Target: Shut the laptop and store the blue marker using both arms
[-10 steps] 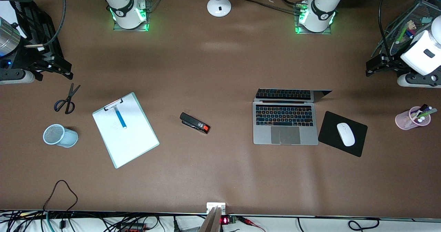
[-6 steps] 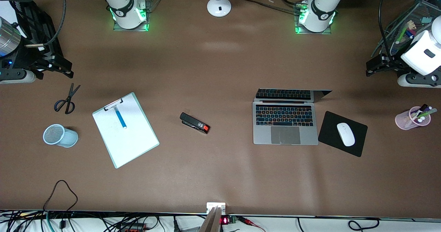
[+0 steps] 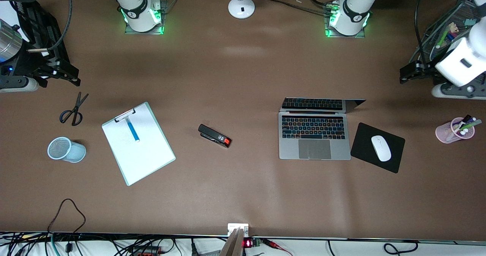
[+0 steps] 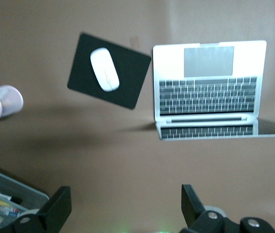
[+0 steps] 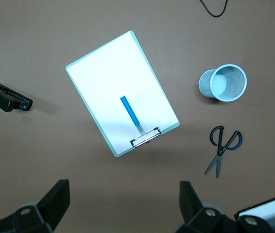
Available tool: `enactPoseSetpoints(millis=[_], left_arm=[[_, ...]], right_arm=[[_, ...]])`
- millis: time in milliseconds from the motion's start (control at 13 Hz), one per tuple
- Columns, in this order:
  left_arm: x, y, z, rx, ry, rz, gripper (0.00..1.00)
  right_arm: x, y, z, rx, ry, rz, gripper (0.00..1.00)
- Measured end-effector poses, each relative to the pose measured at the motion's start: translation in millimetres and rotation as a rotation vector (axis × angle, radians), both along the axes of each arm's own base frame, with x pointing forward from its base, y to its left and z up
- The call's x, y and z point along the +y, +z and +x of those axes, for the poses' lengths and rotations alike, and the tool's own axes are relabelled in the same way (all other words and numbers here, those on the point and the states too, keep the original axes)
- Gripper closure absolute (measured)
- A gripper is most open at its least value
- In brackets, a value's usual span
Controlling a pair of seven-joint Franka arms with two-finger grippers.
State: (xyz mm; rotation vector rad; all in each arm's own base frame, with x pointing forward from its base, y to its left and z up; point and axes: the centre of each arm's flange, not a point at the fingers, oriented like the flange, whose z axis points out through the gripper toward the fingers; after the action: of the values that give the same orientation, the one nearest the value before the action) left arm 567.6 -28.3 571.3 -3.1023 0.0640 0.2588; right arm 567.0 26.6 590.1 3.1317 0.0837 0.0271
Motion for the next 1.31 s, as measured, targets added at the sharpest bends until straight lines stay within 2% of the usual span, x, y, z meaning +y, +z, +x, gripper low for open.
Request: enactPoseSetpoints(millis=[154,385,615,692,769,846,1154,1308], left_arm=[[-1.6,-13.1,4.1,0.030,-0.003,0.000,0.00],[-7.6,-24.6,7.8,0.053,-0.017,0.000,0.00],[-34.5,-33.3,6.9,0.079,-0.065,-0.002,0.00],[-50.2,-37.3,2.9,0.107,-0.078,0.002,0.08],[-69.4,-41.5,-3.3,0.142,-0.081,0.011,0.08],[-90.2,-45.1,-10.5,0.170,-0.079,0.024,0.14],[-159.0,-74.9,-38.4,0.241,-0.063,0.071,0.63],[-192.2,-108.1,-55.2,0.250,-0.071,0.091,0.89]], right_arm=[[0.0,-1.8,-0.4,0.010,0.000,-0.001,0.00],[-0.7,-13.1,-4.0,0.076,-0.001,-0.005,0.00],[-1.4,-33.2,-1.4,0.112,-0.002,-0.007,0.00],[-1.2,-40.6,0.1,0.112,-0.002,-0.007,0.00],[-0.9,-49.1,1.6,0.108,-0.001,-0.007,0.00],[-0.5,-59.8,3.6,0.103,0.000,-0.007,0.00],[1.6,-97.7,7.7,0.119,0.004,-0.007,0.00],[2.7,-112.2,15.8,0.107,0.006,-0.006,0.00]])
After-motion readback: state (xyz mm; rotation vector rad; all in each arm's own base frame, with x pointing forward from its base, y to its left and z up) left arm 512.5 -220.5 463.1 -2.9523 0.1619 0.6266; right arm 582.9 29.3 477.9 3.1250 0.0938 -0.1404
